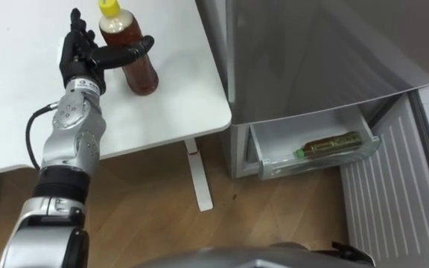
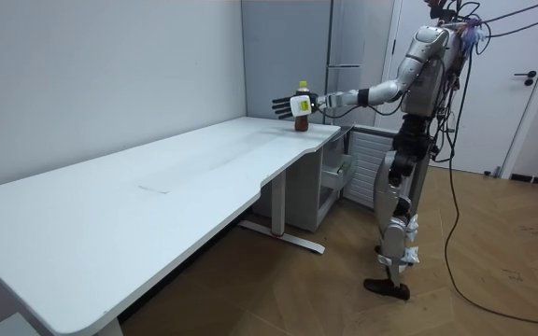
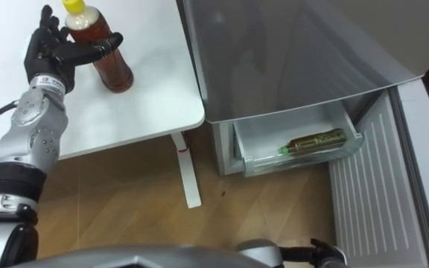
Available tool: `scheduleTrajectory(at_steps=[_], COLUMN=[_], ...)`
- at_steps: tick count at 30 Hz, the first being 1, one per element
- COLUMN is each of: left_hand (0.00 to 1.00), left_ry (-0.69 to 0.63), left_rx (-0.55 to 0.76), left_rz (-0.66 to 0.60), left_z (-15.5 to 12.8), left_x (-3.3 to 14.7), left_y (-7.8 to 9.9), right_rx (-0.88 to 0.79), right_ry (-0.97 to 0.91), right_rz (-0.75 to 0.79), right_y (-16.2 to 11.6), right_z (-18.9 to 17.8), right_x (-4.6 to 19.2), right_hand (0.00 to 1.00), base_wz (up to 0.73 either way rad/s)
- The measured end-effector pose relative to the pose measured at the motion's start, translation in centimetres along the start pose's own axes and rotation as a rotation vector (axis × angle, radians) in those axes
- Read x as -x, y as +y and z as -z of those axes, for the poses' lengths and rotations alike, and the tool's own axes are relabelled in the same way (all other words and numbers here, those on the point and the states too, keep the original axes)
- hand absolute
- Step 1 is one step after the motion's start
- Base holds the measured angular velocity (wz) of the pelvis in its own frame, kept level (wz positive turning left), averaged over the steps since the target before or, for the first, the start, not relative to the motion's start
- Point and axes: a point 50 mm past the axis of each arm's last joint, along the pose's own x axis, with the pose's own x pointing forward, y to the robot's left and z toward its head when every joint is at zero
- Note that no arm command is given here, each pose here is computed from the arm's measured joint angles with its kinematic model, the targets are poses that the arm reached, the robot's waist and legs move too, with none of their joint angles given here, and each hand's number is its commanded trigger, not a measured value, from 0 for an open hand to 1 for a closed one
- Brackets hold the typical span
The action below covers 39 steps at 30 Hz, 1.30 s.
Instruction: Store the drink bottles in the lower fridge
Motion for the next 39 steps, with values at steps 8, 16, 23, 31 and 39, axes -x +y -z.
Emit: scheduleTrajectory(at_steps=[8, 16, 23, 31, 39], left_hand=[1.00, 1.00, 1.00, 1.00, 1.00], left_ry=[-0.019, -0.004, 0.015, 0.019, 0.017], left_rx=[0.009, 0.017, -0.006, -0.009, -0.010], left_rz=[-0.017, 0.012, 0.004, -0.004, 0.000], left_z=[-0.8, -1.4, -1.5, -1.5, -1.6], left_x=[-0.3, -0.7, -0.8, -0.8, -0.8], left_y=[0.5, 0.2, 0.8, 0.8, 0.7], right_rx=[0.006, 0.047, 0.055, 0.072, 0.100], right_ry=[0.016, 0.013, 0.013, 0.008, 0.002], right_rz=[0.001, 0.011, 0.009, 0.005, 0.003], right_y=[-0.1, -0.7, -0.7, -0.7, -0.6], right_z=[0.1, -0.1, -0.1, -0.3, -0.6], right_x=[0.0, 0.0, 0.1, 0.0, 0.0], right_hand=[0.00, 0.00, 0.00, 0.00, 0.00], base_wz=[-0.02, 0.00, 0.00, 0.00, 0.00])
